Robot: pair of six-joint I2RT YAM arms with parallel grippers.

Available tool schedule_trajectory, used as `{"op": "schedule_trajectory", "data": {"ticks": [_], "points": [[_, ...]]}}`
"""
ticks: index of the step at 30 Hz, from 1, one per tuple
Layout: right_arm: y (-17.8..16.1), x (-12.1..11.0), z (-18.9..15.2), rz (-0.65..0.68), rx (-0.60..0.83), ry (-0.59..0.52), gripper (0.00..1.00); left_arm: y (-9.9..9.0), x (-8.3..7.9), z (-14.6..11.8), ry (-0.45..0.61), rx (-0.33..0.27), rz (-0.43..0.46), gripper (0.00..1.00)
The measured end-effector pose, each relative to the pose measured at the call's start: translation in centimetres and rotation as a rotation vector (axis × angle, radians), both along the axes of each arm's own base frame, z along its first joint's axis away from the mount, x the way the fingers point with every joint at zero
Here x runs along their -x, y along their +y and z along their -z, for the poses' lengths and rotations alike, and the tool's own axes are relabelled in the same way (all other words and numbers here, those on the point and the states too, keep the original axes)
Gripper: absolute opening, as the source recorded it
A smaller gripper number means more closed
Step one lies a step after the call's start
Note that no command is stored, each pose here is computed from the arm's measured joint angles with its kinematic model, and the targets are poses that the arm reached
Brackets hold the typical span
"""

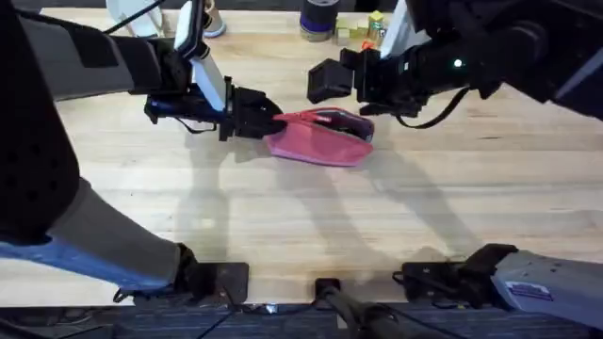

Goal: Unzip the bag, pick up the pens from the table one at a time and place them inside, then zip the bag closed.

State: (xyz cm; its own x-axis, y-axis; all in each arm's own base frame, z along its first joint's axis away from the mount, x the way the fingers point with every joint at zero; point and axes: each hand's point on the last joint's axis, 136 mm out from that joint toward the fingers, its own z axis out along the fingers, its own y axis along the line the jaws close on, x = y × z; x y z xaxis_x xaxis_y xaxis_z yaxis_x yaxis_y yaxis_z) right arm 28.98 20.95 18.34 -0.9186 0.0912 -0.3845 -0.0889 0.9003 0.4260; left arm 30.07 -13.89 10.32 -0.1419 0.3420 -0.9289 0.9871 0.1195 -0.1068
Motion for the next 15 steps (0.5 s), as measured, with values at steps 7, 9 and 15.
{"op": "schedule_trajectory", "data": {"ticks": [7, 9, 15], "points": [[2.5, 0.5, -0.5, -0.151, -0.086, -0.01, 0.995, 0.0, 0.0, 0.0, 0.0, 0.0, 0.0, 0.042], [3.0, 0.6, -0.3, -0.178, -0.102, 0.0, 0.995, 0.0, 0.0, 0.0, 0.0, 0.0, 0.0, 0.042], [3.2, 0.8, 0.0, -0.197, -0.105, 0.01, 0.995, 0.0, 0.0, 0.0, 0.0, 0.0, 0.0, 0.042]]}}
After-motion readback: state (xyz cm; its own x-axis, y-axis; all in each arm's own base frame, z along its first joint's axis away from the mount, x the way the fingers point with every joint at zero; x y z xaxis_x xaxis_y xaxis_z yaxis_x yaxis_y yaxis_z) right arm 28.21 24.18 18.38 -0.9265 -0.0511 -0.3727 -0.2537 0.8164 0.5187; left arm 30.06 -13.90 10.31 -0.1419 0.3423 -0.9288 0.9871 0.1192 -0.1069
